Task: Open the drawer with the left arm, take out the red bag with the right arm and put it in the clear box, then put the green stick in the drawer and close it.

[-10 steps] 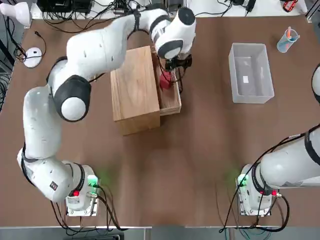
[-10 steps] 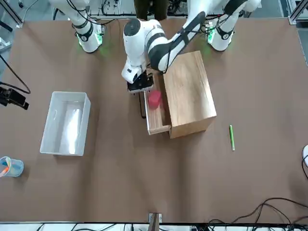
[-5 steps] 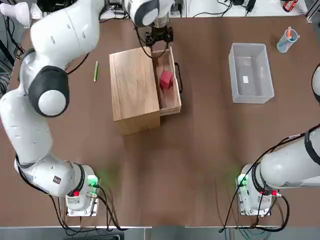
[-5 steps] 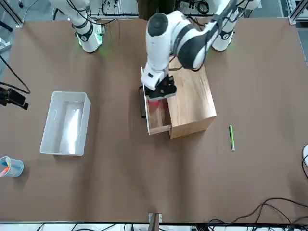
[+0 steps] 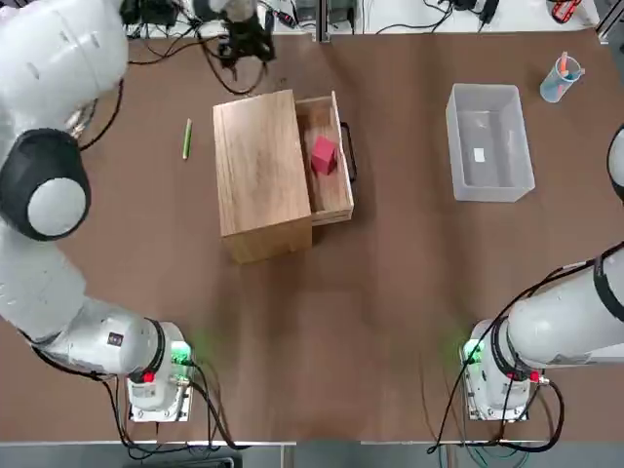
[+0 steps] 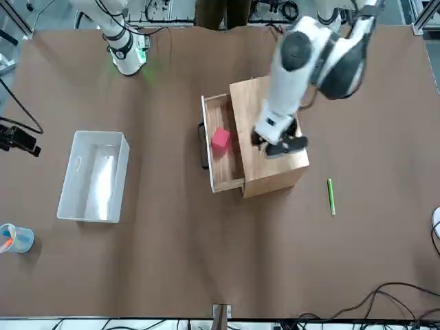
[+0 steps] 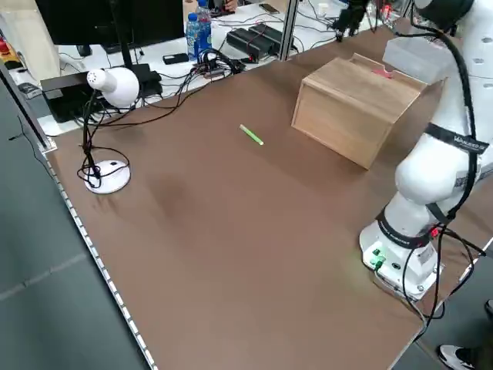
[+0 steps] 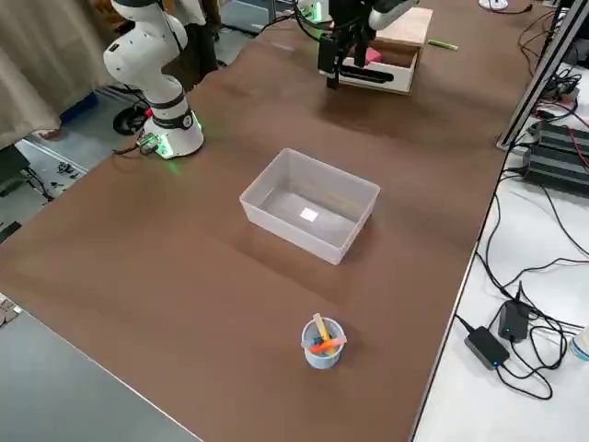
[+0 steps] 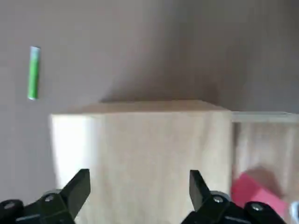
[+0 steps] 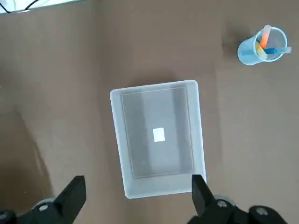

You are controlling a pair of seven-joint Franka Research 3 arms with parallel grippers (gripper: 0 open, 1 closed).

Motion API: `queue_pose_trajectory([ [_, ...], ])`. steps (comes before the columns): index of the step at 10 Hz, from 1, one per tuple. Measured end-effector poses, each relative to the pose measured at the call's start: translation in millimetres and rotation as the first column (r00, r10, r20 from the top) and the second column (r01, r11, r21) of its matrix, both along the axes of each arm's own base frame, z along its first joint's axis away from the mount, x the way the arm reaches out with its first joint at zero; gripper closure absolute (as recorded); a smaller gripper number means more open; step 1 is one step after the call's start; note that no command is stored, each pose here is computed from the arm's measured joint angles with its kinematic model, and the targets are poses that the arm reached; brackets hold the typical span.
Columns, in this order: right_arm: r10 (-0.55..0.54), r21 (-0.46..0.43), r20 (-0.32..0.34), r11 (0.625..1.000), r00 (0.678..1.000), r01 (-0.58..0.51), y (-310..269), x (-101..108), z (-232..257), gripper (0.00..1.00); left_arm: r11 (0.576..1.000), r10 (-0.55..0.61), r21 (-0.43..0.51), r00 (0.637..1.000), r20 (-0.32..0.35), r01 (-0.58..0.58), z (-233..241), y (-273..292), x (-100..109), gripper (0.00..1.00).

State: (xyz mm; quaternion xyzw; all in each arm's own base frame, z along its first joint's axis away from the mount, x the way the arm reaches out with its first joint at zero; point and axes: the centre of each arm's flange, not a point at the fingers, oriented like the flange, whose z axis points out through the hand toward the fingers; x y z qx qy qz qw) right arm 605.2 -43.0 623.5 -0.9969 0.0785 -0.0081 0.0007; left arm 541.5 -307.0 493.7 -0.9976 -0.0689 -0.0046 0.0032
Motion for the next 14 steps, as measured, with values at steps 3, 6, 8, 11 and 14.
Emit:
queue_pose_trajectory([
  [3, 0.005, 0.001, -0.007, 1.000, 1.000, -0.005, 3, 0, -2, 0.00, 0.997, -0.053, -0.045, 0.998, 0.031, 0.055, -17, 122, 10, 0.07],
  [6, 0.053, 0.006, -0.058, 0.999, 0.997, -0.052, 38, 6, -28, 0.00, 0.990, -0.136, -0.032, 0.991, 0.014, 0.136, -59, 214, 16, 0.05],
  [8, 0.051, 0.006, -0.103, 0.999, 0.993, -0.050, 62, 13, -64, 0.00, 0.987, -0.162, -0.025, 0.987, -0.014, 0.162, -102, 249, 23, 0.03],
  [11, -0.026, -0.006, -0.111, 1.000, 0.994, 0.026, 99, 23, -107, 0.00, 0.982, -0.186, -0.017, 0.981, -0.059, 0.186, -183, 273, 39, 0.03],
  [14, -0.316, -0.029, -0.069, 0.949, 0.946, 0.315, 173, 19, -148, 0.00, 0.986, -0.168, -0.001, 0.983, -0.079, 0.169, -238, 286, 53, 0.04],
])
